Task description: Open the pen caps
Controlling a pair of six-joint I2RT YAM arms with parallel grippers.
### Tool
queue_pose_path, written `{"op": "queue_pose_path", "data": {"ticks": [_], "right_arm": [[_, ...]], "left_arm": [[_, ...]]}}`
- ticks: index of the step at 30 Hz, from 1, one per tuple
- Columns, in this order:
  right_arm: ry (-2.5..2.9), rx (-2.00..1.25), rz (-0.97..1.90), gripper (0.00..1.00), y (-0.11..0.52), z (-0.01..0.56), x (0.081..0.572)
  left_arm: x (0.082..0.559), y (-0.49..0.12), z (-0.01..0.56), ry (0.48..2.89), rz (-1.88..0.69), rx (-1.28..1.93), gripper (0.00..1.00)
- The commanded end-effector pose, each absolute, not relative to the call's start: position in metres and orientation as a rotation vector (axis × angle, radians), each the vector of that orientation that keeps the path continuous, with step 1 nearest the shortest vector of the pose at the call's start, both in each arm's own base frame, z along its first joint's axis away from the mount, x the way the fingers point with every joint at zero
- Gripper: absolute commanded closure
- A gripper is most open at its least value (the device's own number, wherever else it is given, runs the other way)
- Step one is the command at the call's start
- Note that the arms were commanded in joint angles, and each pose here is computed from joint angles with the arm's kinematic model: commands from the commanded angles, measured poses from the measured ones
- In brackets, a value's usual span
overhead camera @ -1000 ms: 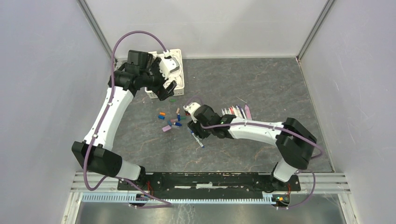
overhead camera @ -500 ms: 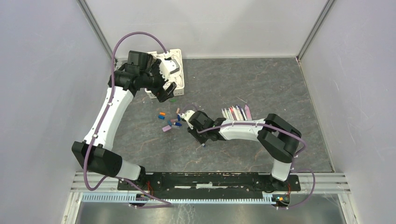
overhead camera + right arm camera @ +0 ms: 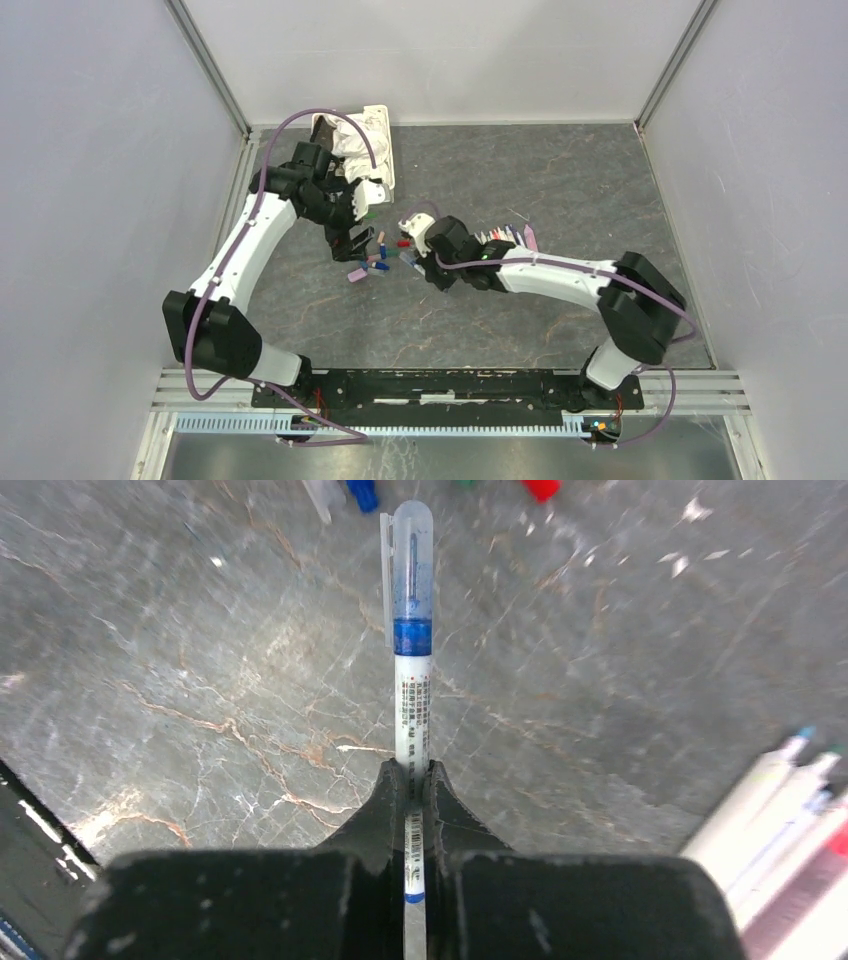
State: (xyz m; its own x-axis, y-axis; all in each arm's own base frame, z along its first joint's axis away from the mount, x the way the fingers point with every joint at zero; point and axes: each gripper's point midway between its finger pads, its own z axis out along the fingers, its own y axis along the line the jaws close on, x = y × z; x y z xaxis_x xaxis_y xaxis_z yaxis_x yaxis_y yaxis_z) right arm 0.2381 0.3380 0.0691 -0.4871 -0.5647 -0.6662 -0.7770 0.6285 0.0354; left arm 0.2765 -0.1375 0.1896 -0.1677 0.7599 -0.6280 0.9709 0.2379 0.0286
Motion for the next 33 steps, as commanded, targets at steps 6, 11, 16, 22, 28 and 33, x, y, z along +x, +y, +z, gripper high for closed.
{"op": "queue_pose_path", "data": {"ticks": [6, 11, 16, 22, 28, 33], "right_arm": [[1.943, -1.07, 0.33, 1.0, 0.337, 0.155, 0.255], [1.863, -1.12, 0.211, 1.0, 0.338, 0.174, 0.249], [1.76, -1.143, 0.096, 1.0, 0.339, 0.198, 0.238], [1.64, -1.183, -0.004, 1.0, 0.346, 0.22, 0.217], [1.572, -1.242, -0.09, 1.0, 0.355, 0.234, 0.205], [1.547, -1.247, -0.168, 1.0, 0.358, 0.243, 0.208]], "left_arm": [[0.24, -0.183, 0.209, 1.831, -0.92, 1.576, 0.08], [0.245, -0.188, 0.206, 1.85, -0.962, 1.561, 0.09], [0.241, -0.192, 0.208, 1.859, -1.026, 1.566, 0.11], [0.23, -0.194, 0.21, 1.861, -1.126, 1.58, 0.12], [0.217, -0.197, 0.215, 1.837, -1.2, 1.617, 0.19], [0.201, -0.198, 0.205, 1.84, -1.184, 1.703, 0.29]]}}
